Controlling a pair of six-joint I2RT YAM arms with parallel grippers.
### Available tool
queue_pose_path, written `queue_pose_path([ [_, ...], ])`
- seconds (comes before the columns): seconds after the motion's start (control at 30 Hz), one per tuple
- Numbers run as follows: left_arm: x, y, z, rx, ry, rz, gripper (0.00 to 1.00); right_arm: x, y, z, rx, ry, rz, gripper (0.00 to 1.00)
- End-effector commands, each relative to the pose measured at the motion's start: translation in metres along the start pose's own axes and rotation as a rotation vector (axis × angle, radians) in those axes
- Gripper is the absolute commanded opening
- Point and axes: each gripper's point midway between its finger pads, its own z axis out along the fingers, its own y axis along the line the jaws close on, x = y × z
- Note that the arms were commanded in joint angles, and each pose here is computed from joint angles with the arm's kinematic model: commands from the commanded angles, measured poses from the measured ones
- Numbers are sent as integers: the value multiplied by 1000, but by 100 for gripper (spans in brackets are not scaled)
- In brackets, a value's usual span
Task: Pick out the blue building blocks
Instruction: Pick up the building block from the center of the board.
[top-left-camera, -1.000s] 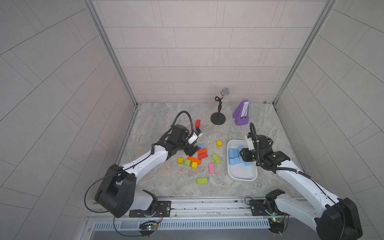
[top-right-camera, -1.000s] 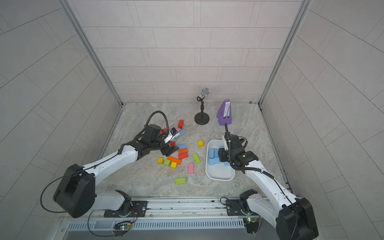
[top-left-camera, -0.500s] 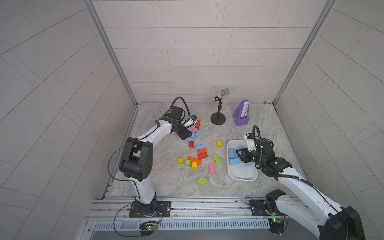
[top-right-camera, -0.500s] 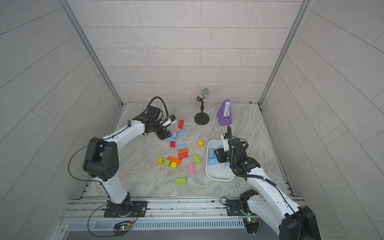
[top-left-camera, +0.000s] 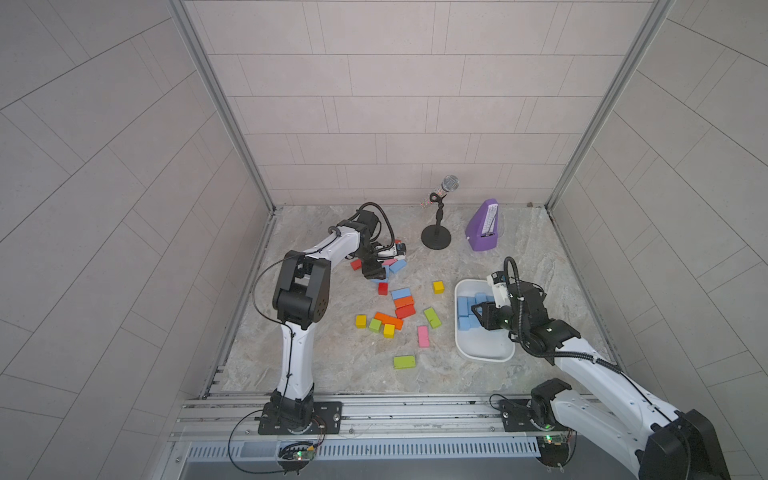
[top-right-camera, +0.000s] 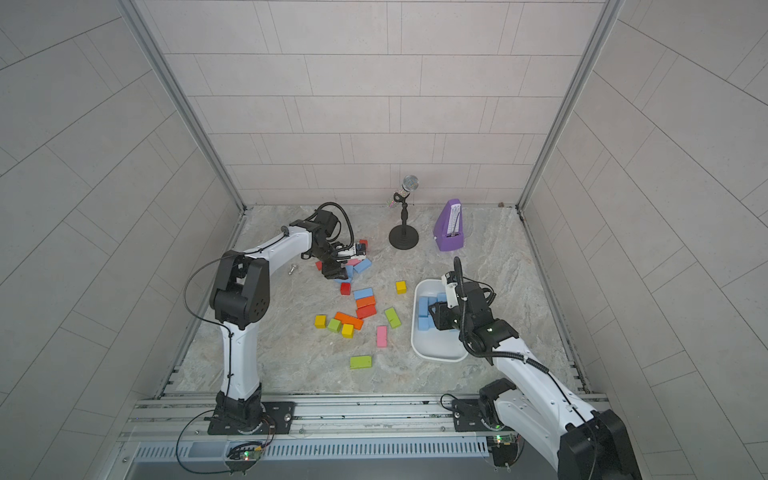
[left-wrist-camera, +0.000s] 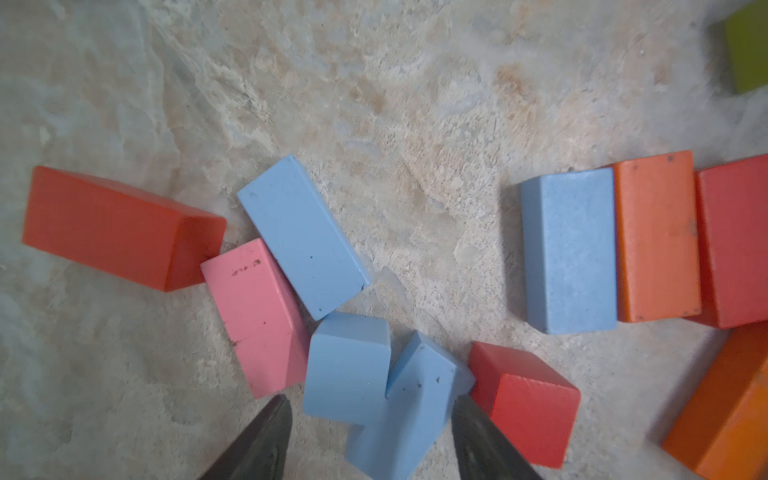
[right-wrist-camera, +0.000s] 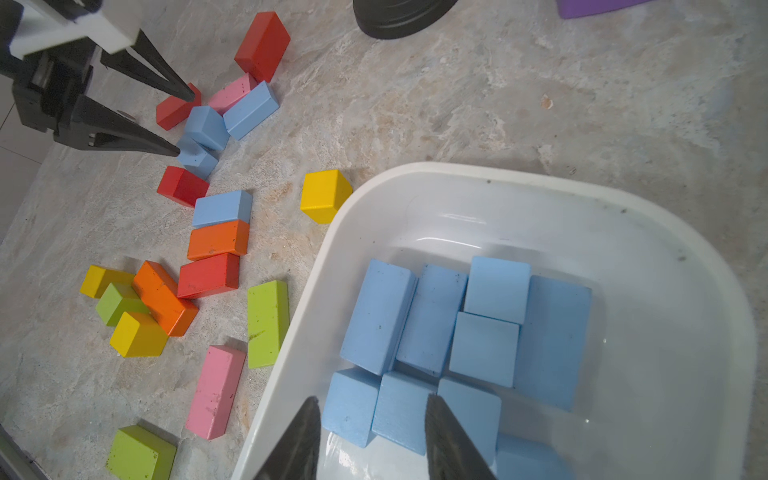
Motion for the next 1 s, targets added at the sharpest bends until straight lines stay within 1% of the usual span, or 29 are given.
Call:
queue_pose_path([
  [0.0,0,-7,3,43,16,63,66,-3,0,1,-3,-20,-2,43],
  [0.03,0,-6,5,46,18,60,65,-2,-1,1,-3,-17,-1,43],
  [0.13,-3,-7,9,57,9,56,58,0,-1,3,-3,-10,2,40],
  [0.33,-5,-9,17,66,11,71,53,-2,1,3,-8,-12,9,36],
  [0.53,-1,-8,19,62,32,64,30,-4,0,1,-3,-23,9,34],
  [0.63,0,-8,13,51,48,65,23,-4,-3,2,14,-22,9,34],
  [0.73,-3,-14,2,49,36,66,21,-6,0,2,-3,-21,15,35],
  [0.83,-10,-25,-14,44,-7,65,20,-11,9,1,-43,-26,33,35],
  [0.97,-19,-45,-39,16,-79,46,19,-19,29,2,-148,-41,77,39],
])
